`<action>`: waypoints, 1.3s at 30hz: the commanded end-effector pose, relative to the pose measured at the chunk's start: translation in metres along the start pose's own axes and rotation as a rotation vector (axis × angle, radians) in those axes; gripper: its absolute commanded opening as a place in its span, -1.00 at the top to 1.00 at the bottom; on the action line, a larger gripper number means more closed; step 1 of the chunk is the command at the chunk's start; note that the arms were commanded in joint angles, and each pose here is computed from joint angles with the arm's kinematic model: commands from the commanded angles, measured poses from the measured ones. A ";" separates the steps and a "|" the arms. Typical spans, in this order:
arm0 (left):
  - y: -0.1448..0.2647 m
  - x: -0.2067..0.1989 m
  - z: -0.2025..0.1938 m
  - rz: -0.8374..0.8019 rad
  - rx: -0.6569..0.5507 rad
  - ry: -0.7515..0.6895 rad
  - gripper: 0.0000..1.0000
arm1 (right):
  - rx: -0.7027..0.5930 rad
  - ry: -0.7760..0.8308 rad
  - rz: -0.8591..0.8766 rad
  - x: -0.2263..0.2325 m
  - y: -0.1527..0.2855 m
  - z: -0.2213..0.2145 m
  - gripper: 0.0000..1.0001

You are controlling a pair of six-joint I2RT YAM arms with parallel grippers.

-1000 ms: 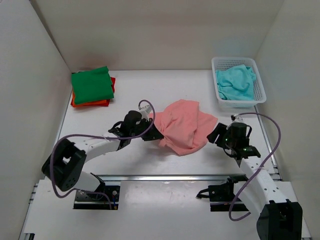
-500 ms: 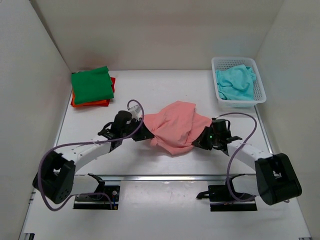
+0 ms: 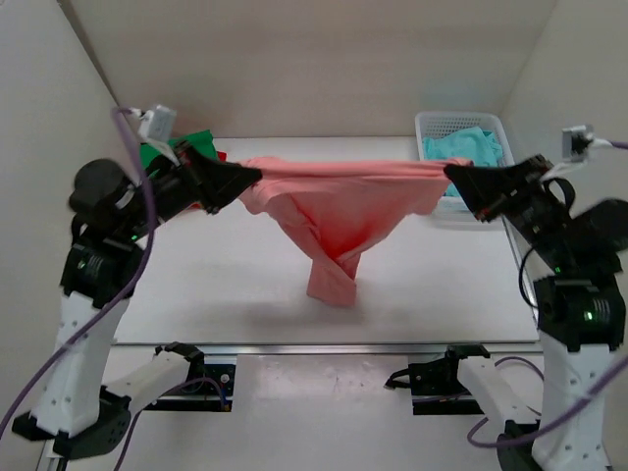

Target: Fold and stack the t-shirts

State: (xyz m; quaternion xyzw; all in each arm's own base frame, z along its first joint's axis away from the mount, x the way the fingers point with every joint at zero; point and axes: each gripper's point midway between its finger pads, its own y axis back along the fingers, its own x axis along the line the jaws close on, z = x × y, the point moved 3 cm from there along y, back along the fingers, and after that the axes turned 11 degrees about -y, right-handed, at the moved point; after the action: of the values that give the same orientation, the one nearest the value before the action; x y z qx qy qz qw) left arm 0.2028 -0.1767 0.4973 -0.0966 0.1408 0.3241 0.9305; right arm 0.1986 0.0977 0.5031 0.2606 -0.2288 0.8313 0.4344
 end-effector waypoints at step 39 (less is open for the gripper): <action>0.053 0.277 -0.165 0.747 -0.076 0.391 -0.11 | 0.385 0.141 -0.292 -0.229 -0.343 -0.126 -0.44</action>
State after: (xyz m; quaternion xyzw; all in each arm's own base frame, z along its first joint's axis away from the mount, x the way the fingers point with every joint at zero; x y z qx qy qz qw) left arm 0.3436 -0.0479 0.2399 -0.1303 0.3909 0.5648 0.7150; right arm 0.5648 0.2653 0.2947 0.3784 -0.0069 0.8327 0.4043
